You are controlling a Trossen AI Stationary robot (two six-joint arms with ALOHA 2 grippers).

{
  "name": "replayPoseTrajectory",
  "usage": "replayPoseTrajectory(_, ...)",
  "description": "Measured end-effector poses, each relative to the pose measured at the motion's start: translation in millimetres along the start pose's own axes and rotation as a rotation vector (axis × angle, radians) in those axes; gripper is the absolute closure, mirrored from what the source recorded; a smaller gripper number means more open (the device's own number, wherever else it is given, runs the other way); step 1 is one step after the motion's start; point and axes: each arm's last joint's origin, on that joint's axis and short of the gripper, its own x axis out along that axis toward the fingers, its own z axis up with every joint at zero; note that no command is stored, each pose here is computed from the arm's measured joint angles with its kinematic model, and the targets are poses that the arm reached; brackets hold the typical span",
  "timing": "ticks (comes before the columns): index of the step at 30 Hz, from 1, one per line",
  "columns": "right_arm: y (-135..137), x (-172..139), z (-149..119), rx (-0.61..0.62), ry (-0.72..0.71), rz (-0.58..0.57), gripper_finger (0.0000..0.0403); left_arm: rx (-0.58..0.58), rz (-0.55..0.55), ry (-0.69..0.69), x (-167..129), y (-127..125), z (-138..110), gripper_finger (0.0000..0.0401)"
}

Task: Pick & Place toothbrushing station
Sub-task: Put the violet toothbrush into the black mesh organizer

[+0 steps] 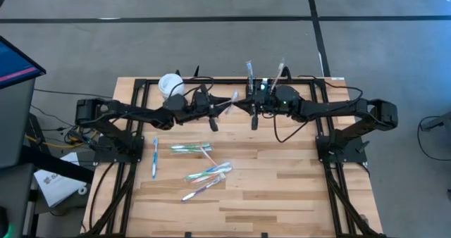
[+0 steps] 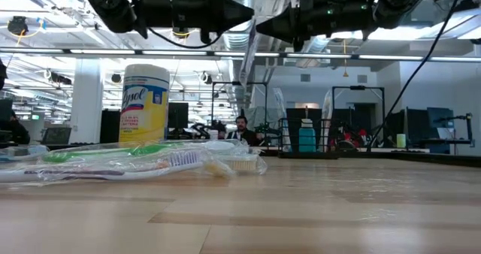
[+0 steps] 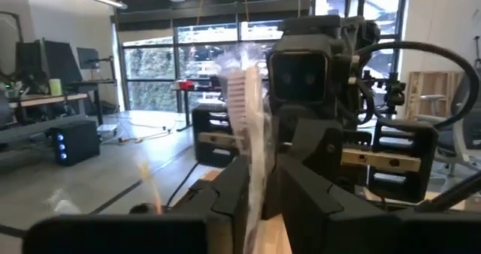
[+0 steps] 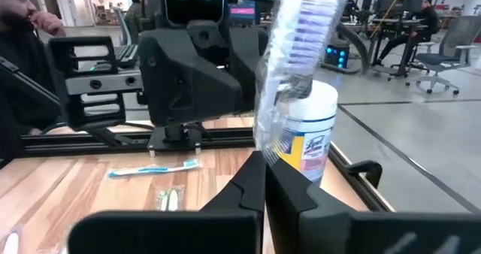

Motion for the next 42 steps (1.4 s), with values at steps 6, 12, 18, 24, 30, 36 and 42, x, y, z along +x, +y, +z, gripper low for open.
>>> replayPoseTrajectory(6,-8.1,-1.2,-1.3,0.003,0.012,-0.027,0.0401,-0.001,0.014,-0.023,-27.4,6.1,8.7,0.0324)
replayPoseTrajectory(12,-29.7,-5.4,-3.4,0.010,0.029,-0.138,0.0402,-0.011,0.011,-0.021,-54.6,7.6,6.2,0.0328)
replayPoseTrajectory(18,-48.7,-10.7,-6.2,0.036,0.051,-0.208,0.0402,-0.012,0.003,0.000,-68.9,7.2,-0.9,0.0333)
replayPoseTrajectory(24,-68.1,-17.7,-10.2,0.058,0.084,-0.297,0.0403,-0.015,-0.024,0.008,-72.2,0.9,-3.1,0.0335)
replayPoseTrajectory(30,-85.3,-25.4,-14.5,0.082,0.119,-0.362,0.0403,-0.018,-0.037,0.008,-72.5,-1.9,-3.1,0.0335)
replayPoseTrajectory(36,-93.3,-33.3,-11.1,0.087,0.119,-0.397,0.0403,-0.017,-0.036,0.008,-72.5,-1.9,-3.1,0.0335)
replayPoseTrajectory(42,-98.2,-44.6,-6.6,0.095,0.141,-0.431,0.0403,-0.017,-0.036,0.008,-72.5,-1.9,-3.3,0.0335)
